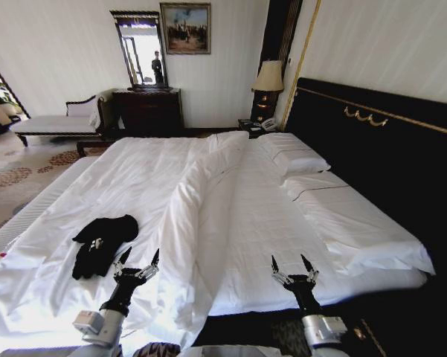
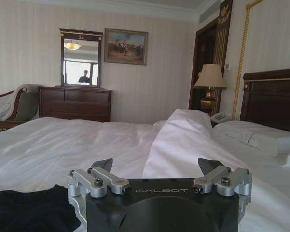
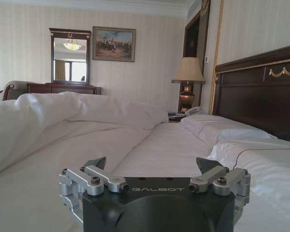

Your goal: Fold the clothes on the bed.

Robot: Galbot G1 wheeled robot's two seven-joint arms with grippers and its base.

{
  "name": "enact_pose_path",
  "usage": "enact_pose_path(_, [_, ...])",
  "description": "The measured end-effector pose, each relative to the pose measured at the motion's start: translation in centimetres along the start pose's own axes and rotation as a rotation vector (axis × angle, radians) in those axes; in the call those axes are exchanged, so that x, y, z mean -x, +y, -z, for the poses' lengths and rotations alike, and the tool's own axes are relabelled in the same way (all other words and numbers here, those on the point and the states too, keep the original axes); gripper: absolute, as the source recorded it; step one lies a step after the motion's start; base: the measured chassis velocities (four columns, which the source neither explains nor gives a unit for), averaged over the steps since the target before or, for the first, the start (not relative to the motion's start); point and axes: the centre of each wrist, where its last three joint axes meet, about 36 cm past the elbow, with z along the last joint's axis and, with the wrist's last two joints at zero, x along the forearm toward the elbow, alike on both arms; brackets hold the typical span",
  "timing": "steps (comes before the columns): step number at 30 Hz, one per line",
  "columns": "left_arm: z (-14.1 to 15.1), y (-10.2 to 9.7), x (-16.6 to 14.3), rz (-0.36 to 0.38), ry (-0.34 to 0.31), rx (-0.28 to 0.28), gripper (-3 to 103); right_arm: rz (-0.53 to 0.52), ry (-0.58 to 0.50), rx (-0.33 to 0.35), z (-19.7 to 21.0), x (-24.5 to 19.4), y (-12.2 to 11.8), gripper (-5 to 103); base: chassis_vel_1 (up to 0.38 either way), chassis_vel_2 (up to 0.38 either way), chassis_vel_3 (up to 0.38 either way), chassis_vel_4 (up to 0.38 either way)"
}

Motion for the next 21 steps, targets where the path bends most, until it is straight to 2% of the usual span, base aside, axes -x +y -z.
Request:
enact_pose_path(16, [0.1,-0.1,-0.1,0.000,-0.003,0.009,99,0.001,0.004,0.000,0.1,-0.2,0.3,100,0.175,0.229,-0.177,-0.227])
enact_pose_path(21, [0.1,-0.1,-0.1,0.003,-0.004,0.010,99,0.011,-0.007,0.031,1.9,-0.8,1.4,100,0.187,0.193,-0.173,-0.201])
